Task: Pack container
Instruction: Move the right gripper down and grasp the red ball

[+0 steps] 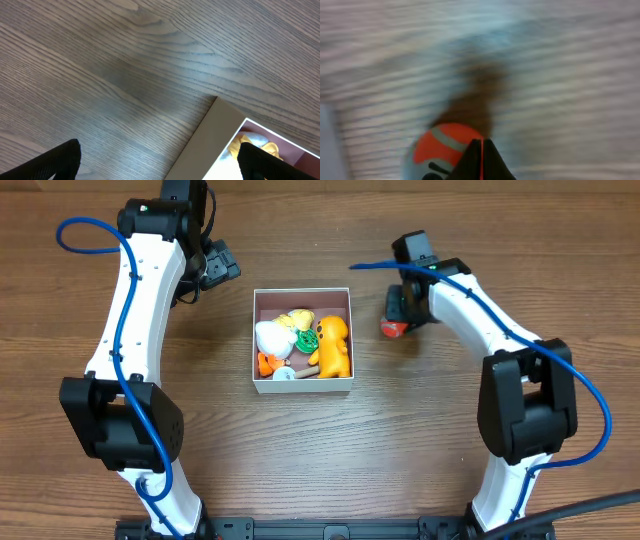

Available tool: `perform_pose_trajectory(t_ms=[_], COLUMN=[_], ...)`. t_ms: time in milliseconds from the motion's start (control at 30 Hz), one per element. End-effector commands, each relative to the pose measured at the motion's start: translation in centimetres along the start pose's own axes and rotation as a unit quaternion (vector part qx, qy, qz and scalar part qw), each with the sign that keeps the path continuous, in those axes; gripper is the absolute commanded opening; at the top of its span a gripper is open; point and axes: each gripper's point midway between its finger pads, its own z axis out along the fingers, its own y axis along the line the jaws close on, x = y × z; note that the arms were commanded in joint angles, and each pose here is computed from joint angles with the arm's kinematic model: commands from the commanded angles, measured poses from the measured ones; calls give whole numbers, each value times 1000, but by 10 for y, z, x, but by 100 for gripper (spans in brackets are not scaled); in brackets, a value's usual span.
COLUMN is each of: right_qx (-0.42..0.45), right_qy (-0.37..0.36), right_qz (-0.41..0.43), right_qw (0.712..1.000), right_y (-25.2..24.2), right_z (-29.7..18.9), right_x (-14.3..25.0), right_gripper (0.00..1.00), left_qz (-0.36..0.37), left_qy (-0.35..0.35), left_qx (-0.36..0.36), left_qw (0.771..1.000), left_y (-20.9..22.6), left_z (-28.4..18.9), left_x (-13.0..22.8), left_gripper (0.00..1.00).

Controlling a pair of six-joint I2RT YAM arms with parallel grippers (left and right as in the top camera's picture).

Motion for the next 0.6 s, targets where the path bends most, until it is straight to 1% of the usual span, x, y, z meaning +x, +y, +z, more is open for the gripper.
perform_pose_trajectory(t_ms=[0, 200, 233, 267, 300, 333, 400, 467, 567], right_qx=[11, -4, -7, -10, -13, -15, -18, -24, -74], right_qy=[37, -3, -11, -19, -26, -32, -38, -34, -15], right_qz=[-3, 1, 2, 3, 4, 4, 4, 4, 2], right_qw=[999, 1000, 1000, 1000, 1000, 999, 999, 999, 997], right_y=[-8, -7, -6, -6, -6, -6, -6, -4, 13], right_z=[11, -27, -33, -39, -45, -49, -56, -58, -59], right_x=[19, 5, 3, 0, -2, -4, -5, -3, 3], right_gripper=[4, 4, 18, 46, 66, 76, 85, 91, 92], left_qz=[-12, -12, -12, -12, -12, -12, -12, -12, -12], left_qy=[-12, -12, -12, -12, -12, -12, -12, -12, -12], left_qx=[12, 12, 12, 12, 12, 12, 12, 12, 12], left_qw=[1000, 1000, 1000, 1000, 1000, 1000, 1000, 1000, 1000], left_y=[-1, -1, -1, -1, -1, -1, -1, -1, -1], left_z=[-12, -12, -12, -12, -12, -12, -12, -12, -12], left_x=[-3, -3, -3, -3, -3, -3, -3, -3, -3], left_gripper=[100, 100, 100, 100, 100, 100, 100, 100, 100])
